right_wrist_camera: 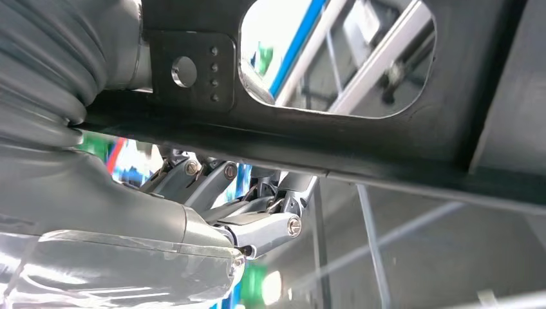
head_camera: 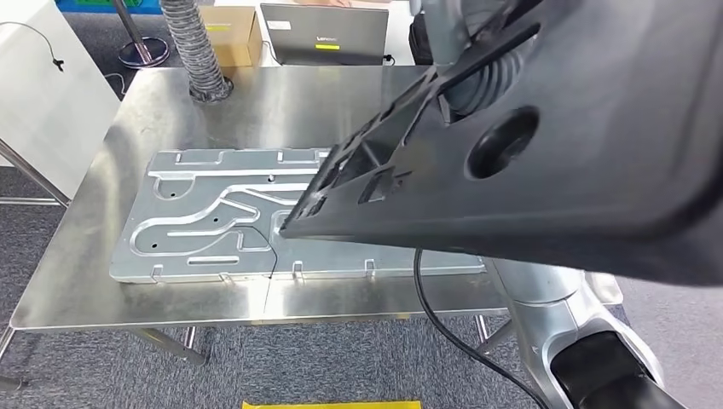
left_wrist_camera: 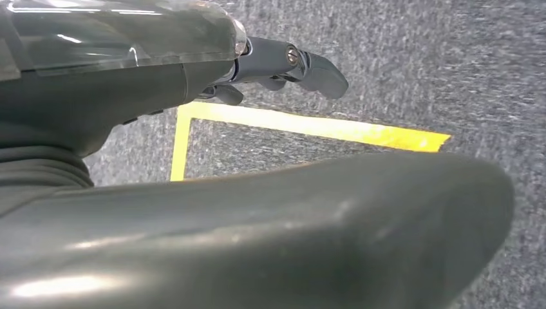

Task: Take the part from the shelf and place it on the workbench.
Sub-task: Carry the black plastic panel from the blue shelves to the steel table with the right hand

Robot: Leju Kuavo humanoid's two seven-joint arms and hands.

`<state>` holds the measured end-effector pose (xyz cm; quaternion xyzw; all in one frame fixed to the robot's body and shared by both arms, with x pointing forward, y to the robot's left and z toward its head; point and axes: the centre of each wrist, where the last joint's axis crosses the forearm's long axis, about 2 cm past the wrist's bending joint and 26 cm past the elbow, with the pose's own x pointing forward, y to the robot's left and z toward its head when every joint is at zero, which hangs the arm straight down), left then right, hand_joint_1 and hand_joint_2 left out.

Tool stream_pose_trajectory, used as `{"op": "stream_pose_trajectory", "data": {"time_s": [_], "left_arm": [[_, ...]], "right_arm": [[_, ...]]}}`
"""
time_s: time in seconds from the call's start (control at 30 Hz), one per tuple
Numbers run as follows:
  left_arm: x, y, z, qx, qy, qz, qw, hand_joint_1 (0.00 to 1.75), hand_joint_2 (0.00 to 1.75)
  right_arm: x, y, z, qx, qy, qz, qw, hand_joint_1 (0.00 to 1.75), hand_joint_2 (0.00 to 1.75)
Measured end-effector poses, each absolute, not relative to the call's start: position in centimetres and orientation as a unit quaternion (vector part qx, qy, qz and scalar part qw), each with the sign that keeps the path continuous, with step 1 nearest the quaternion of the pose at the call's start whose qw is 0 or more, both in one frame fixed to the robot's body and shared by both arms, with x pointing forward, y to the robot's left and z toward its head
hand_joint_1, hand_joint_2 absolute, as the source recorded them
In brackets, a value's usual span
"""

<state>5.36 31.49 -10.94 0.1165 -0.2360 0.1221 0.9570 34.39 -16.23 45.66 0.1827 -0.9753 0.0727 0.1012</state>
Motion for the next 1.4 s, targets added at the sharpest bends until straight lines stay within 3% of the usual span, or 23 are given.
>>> {"op": "stream_pose_trajectory", "data": {"time_s": [0.23,0.43,0.8,1.23,1.37,1.4], "left_arm": [[5.2,32.1,-10.9,0.133,-0.225,0.141,0.955,0.0,0.0],[5.2,32.7,-10.9,0.133,-0.233,0.135,0.954,0.0,0.0],[5.3,33.0,-10.9,0.125,-0.248,0.118,0.953,0.0,0.0],[5.4,32.9,-10.9,0.125,-0.263,0.108,0.951,0.0,0.0],[5.4,32.8,-10.9,0.123,-0.274,0.104,0.948,0.0,1.75],[5.3,32.8,-10.9,0.121,-0.276,0.103,0.948,0.0,1.75]], "right_arm": [[34.5,-18.4,45.6,0.07,-0.991,0.05,0.1,1.75,1.75],[39.8,-22.5,45.6,-0.063,-0.985,0.09,0.132,1.75,1.75],[47.4,-25.8,43.9,-0.301,-0.893,0.218,0.256,1.75,1.75],[51.0,-28.2,41.9,-0.394,-0.774,0.345,0.356,1.75,1.75],[51.3,-28.2,41.0,-0.387,-0.76,0.359,0.38,0.0,0.0],[51.4,-28.2,40.8,-0.382,-0.758,0.362,0.385,0.0,0.0]]}}
